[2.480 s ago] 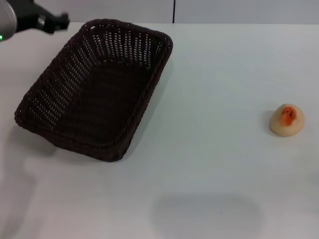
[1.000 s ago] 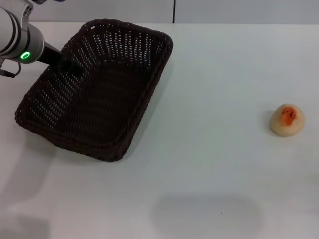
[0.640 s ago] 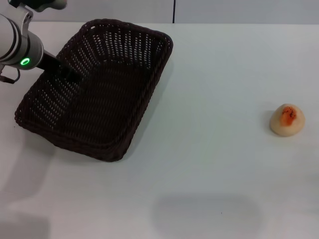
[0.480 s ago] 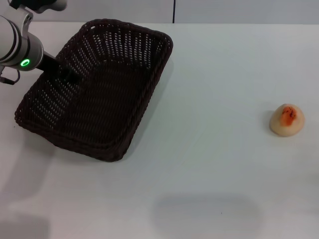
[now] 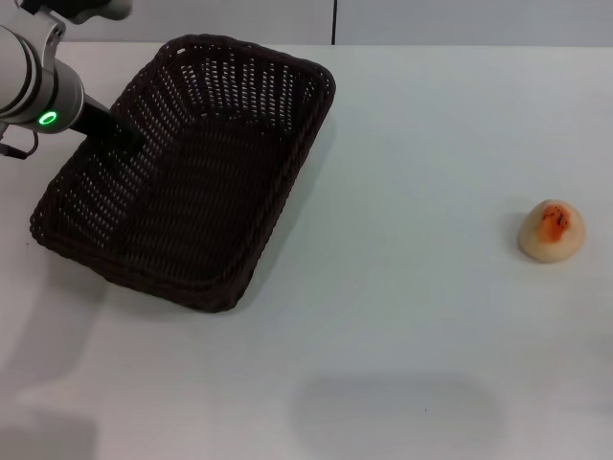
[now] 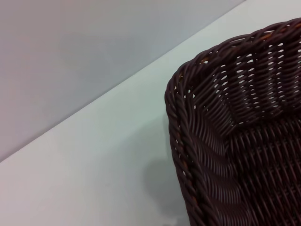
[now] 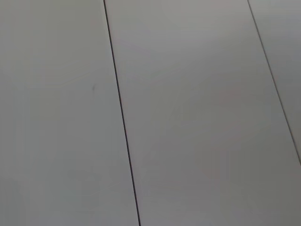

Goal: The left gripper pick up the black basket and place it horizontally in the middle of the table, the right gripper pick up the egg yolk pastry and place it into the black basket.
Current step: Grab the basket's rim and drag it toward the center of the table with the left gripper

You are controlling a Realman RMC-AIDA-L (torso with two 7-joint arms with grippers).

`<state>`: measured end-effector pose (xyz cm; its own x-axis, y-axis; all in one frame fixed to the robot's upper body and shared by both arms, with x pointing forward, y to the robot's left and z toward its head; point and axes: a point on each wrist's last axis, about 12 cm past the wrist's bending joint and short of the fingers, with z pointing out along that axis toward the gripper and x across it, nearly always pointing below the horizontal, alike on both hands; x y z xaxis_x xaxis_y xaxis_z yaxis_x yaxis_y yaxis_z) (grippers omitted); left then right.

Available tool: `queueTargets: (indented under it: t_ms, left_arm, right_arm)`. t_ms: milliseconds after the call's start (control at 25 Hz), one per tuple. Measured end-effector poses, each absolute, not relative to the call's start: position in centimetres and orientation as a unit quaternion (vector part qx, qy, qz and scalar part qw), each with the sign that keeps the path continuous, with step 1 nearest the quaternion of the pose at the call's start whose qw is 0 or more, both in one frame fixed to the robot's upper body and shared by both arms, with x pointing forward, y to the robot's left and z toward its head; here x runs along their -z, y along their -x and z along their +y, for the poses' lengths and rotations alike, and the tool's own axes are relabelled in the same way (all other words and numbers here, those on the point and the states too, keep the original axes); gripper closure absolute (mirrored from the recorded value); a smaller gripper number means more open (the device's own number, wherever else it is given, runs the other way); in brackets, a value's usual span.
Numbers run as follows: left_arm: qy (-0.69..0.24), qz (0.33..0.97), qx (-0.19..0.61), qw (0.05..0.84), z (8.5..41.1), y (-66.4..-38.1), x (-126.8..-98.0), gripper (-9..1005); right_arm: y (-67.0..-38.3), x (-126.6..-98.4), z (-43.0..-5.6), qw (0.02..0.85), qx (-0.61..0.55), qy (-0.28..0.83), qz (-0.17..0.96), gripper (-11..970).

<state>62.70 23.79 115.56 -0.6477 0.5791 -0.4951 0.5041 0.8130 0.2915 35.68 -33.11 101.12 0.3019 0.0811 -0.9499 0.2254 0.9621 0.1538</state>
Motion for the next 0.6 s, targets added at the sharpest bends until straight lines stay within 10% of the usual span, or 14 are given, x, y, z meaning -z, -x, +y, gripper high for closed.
queueTargets:
  t_ms: [600]
  left_arm:
    - [-0.377,0.855,-0.089,0.346,22.7,-62.1,-118.0,638]
  right_arm:
    - [-35.7,-101.1,-33.1,0.796,0.045,-0.131,0.589,210]
